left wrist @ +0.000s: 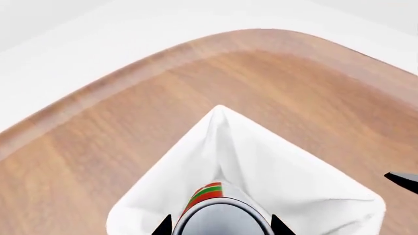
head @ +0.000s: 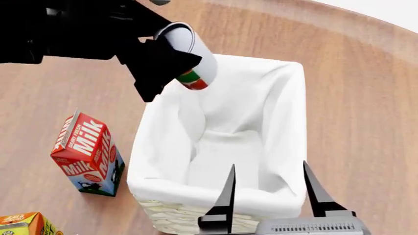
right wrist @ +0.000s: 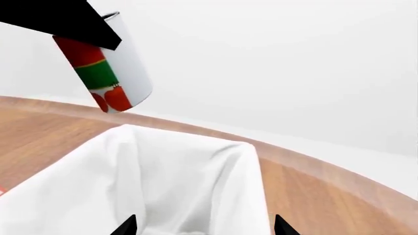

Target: Pick up the tomato sauce, and put it in the basket.

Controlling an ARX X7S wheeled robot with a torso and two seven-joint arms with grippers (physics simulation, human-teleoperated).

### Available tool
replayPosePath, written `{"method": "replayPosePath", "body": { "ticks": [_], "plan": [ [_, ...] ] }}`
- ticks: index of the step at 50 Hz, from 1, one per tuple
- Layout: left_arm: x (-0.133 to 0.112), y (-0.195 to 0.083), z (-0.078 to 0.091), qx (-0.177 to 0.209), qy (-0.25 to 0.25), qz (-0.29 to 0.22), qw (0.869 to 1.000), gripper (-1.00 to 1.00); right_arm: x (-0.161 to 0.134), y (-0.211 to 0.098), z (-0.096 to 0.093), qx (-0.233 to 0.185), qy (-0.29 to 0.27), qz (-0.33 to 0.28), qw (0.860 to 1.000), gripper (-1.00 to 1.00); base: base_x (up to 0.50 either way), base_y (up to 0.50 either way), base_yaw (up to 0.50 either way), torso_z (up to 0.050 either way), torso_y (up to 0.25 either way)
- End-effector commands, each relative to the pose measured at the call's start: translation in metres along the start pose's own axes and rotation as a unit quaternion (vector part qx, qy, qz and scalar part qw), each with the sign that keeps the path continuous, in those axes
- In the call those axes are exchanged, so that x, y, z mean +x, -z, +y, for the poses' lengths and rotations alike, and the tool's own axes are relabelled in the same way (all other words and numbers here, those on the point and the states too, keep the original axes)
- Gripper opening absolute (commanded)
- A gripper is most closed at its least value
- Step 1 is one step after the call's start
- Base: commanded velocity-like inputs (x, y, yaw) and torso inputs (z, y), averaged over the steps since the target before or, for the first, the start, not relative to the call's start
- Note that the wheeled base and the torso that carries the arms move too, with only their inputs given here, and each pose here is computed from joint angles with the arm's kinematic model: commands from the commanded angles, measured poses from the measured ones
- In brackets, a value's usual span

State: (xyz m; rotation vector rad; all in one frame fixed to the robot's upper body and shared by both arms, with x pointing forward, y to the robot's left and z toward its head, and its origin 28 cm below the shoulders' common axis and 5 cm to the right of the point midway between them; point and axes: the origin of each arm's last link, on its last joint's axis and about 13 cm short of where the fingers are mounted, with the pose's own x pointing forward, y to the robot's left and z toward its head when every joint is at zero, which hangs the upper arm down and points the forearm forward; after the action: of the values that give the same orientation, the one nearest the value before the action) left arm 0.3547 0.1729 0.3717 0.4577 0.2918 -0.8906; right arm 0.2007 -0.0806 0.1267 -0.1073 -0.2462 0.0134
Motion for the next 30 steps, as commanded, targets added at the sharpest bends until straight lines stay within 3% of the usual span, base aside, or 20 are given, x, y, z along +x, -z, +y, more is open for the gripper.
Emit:
{"method": "replayPosePath", "body": {
  "ticks": [1,21,30],
  "plan": [
    [0.022,-0.007,0.004,0.004,0.005,0.009,1.000,-1.00,0.000,0.000,-0.002,0.001,0.004,0.001,1.000,1.00,0.00,0.00,0.00,0.000,0.000],
    [0.066,0.002,0.006,0.006,0.004,0.049,0.999,-1.00,0.001,0.002,-0.002,0.002,0.001,-0.001,1.000,1.00,0.00,0.00,0.00,0.000,0.000],
    [0.072,0.010,0.007,0.003,-0.004,0.066,0.998,-1.00,0.001,0.003,-0.001,0.000,-0.001,0.000,1.000,1.00,0.00,0.00,0.00,0.000,0.000]
  ]
}}
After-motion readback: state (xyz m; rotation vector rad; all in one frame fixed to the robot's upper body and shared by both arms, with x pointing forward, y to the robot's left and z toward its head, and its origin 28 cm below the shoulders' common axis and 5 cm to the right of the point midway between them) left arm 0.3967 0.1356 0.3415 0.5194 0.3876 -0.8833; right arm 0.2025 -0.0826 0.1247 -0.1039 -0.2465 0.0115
